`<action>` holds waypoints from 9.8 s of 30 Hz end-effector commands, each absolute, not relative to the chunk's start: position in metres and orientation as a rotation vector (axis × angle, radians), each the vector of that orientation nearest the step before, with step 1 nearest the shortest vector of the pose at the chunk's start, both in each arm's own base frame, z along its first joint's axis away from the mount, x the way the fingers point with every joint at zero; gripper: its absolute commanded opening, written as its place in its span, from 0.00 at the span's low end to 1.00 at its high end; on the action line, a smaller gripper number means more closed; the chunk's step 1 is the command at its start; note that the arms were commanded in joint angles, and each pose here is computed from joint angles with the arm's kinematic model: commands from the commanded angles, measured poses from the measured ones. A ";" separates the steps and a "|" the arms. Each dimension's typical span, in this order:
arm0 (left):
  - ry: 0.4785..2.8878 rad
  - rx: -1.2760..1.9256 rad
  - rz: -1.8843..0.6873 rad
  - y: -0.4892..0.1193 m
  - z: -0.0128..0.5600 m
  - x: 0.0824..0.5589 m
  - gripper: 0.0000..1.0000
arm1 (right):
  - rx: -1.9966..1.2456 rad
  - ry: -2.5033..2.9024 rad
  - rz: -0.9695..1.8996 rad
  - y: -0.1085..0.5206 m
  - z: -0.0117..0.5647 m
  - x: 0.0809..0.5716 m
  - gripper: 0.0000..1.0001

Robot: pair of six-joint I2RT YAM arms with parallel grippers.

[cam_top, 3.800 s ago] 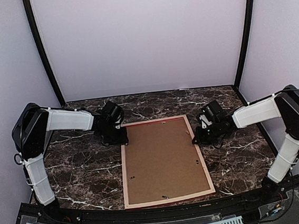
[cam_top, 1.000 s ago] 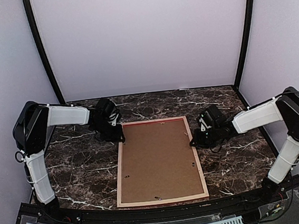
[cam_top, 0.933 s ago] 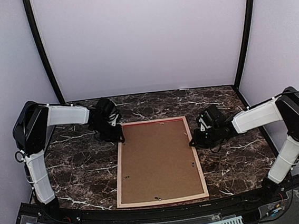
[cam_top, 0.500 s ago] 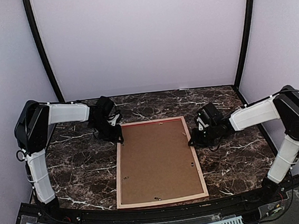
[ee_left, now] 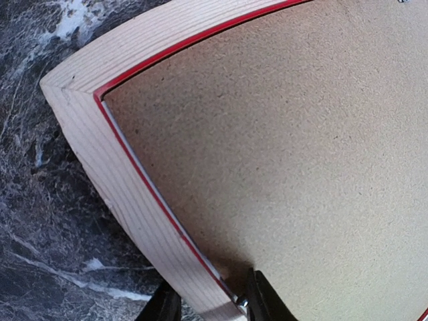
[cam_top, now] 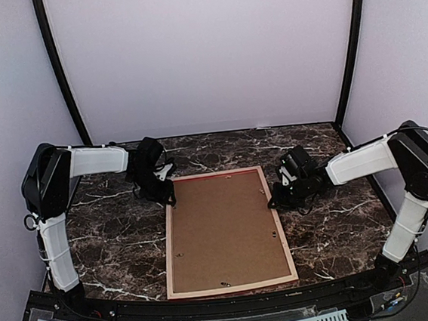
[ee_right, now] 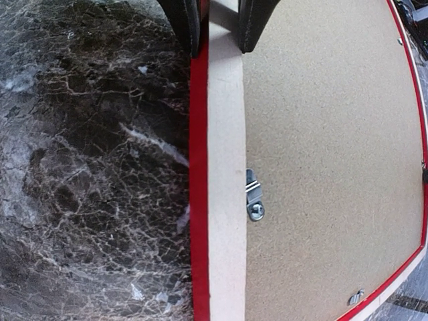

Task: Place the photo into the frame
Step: Press the fastener onto the backboard.

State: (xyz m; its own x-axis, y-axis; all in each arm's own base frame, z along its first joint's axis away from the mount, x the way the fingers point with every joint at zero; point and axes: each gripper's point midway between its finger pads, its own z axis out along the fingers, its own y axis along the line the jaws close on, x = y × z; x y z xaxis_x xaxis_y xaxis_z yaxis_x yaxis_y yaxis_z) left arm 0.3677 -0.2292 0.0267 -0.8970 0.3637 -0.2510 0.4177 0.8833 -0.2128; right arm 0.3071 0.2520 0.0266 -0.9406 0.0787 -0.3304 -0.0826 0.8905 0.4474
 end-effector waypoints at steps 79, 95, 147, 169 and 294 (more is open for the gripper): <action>2.921 0.428 -0.167 -0.196 0.023 0.360 0.74 | 0.018 2.841 0.677 0.250 -0.017 0.286 0.00; 2.928 0.565 -0.276 -0.219 0.025 0.335 0.70 | 0.029 2.847 0.684 0.249 -0.021 0.283 0.00; 2.890 0.336 -0.635 -0.215 0.042 0.319 0.56 | 0.028 2.846 0.696 0.248 -0.022 0.279 0.00; 2.903 0.253 -0.604 -0.198 0.032 0.334 0.52 | 0.031 2.857 0.700 0.247 -0.028 0.277 0.00; 2.813 0.522 -0.563 -0.242 0.049 0.356 0.48 | 0.094 2.782 0.812 0.254 -0.014 0.272 0.00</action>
